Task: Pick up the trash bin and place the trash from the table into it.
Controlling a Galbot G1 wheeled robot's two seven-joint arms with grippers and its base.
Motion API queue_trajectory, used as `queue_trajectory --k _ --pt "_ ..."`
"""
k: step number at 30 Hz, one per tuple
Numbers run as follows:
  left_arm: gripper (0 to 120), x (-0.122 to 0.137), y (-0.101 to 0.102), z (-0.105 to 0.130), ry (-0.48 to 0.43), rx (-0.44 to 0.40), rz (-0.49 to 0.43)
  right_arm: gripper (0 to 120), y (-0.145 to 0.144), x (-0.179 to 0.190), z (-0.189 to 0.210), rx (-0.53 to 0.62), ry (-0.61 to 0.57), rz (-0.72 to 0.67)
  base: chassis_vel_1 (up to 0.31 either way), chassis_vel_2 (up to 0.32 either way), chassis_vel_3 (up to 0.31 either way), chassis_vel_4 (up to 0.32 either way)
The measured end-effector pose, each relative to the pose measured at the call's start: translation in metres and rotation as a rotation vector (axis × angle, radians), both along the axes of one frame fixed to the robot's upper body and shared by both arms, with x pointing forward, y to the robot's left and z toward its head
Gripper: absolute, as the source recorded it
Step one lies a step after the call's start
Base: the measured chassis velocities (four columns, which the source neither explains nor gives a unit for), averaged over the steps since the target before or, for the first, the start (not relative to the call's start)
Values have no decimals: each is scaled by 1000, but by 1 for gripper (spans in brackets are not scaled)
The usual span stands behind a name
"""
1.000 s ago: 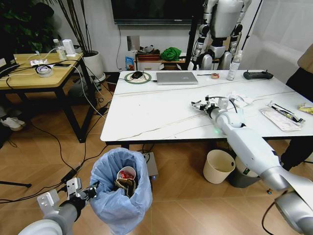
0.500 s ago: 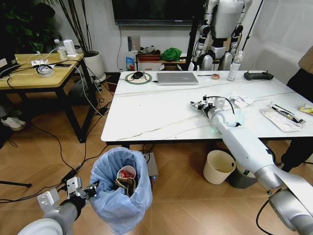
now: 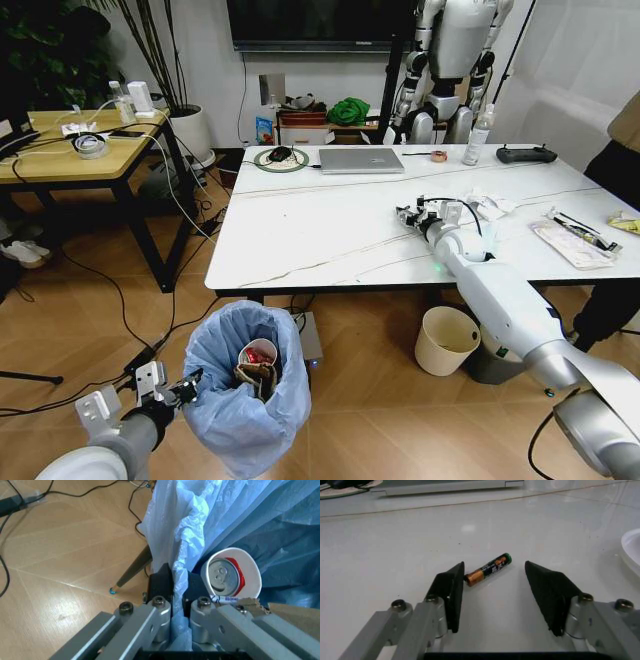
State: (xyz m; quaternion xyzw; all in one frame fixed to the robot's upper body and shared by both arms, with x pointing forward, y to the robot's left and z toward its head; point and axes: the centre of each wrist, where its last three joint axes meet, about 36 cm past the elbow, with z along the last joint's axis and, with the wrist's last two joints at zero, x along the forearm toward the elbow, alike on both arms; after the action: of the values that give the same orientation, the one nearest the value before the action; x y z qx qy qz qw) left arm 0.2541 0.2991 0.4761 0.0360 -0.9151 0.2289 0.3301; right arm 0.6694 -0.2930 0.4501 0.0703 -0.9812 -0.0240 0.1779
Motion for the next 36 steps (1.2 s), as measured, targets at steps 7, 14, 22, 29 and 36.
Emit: queue_trajectory --k 7,14,22,29,36 --pt "0 0 0 0 0 1 -1 19 3 -2 -1 1 8 4 0 0 0 0" --pt "0 0 0 0 0 2 0 5 3 -1 1 5 11 6 0 0 0 0" --pt "0 0 0 1 -1 1 -3 5 0 -13 7 44 -2 49 0 0 0 0" --pt "0 1 1 2 -1 -2 -5 5 38 -62 53 157 -91 278 0 0 0 0" --pt "0 0 0 2 -1 -3 -5 5 115 -139 105 286 -189 600 0 0 0 0"
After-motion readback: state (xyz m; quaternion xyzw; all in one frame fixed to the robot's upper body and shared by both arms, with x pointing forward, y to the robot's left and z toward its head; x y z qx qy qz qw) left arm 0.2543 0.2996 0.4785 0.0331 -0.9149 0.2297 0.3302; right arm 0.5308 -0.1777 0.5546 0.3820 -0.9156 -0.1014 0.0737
